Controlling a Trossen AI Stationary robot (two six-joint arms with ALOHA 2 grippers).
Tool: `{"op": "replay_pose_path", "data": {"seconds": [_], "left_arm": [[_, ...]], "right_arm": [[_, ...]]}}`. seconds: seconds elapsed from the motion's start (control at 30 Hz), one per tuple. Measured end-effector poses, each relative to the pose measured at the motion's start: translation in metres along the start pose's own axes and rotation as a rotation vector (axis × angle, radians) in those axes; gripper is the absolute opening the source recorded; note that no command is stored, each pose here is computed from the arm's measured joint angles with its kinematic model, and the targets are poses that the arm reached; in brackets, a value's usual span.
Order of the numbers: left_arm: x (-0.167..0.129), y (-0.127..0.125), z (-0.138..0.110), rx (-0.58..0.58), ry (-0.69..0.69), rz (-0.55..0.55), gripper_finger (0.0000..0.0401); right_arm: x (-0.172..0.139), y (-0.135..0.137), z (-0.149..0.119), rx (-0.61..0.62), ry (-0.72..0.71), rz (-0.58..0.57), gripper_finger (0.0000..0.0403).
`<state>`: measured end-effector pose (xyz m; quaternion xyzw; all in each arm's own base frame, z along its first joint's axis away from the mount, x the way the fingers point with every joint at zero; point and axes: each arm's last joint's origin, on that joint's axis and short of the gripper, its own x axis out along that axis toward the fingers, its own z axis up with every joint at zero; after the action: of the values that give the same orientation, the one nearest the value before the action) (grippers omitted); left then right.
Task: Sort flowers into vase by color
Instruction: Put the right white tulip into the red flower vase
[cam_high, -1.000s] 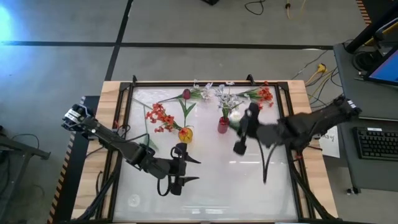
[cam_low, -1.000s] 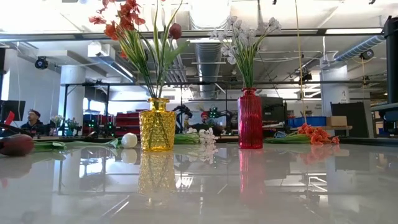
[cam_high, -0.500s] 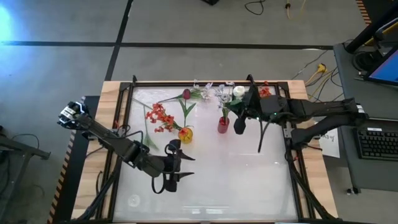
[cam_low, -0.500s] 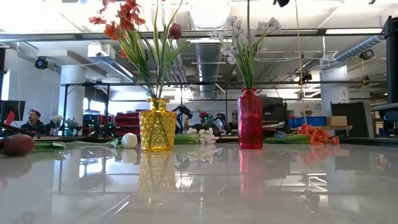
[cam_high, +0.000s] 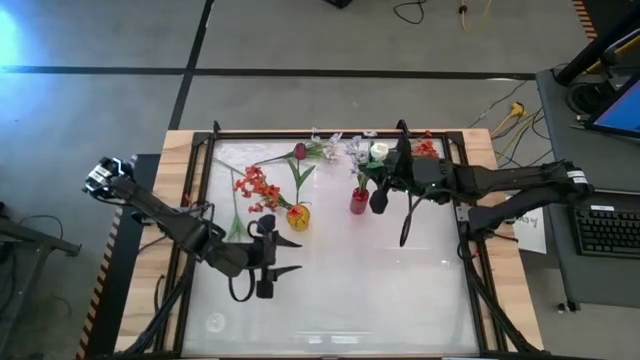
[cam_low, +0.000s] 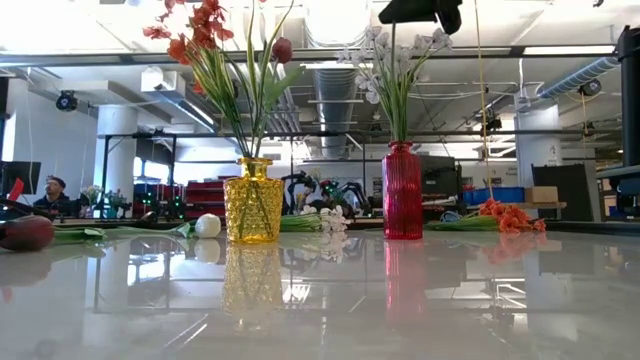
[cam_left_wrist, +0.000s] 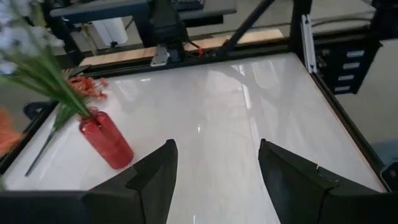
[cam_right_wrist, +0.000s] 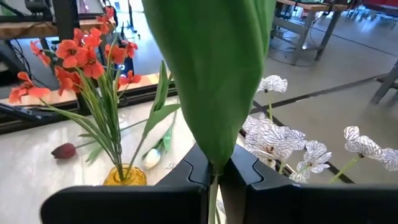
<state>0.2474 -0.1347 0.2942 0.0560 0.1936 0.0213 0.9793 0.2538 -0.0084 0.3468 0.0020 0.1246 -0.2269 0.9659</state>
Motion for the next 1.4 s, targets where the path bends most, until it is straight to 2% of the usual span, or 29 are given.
{"op": "replay_pose_path", "data": {"seconds": [0.3,0.67,1.2,1.3,1.4], "left_arm": [[-0.013,0.008,-0.004,-0.027,-0.041,0.04,0.0209],[-0.013,0.009,-0.005,-0.024,-0.042,0.066,0.0209],[-0.012,0.01,-0.006,-0.027,-0.041,0.09,0.0209],[-0.012,0.01,-0.006,-0.029,-0.041,0.09,0.0209],[-0.012,0.01,-0.006,-0.028,-0.041,0.09,0.0209]], "right_arm": [[0.005,0.002,-0.012,-0.032,0.037,-0.002,0.0013],[0.008,0.002,-0.029,-0.036,0.081,-0.005,0.0013],[0.008,0.002,-0.036,-0.039,0.126,-0.003,0.0013],[0.008,0.002,-0.037,-0.032,0.131,-0.003,0.0028],[0.008,0.002,-0.037,-0.018,0.137,-0.005,0.0063]]}}
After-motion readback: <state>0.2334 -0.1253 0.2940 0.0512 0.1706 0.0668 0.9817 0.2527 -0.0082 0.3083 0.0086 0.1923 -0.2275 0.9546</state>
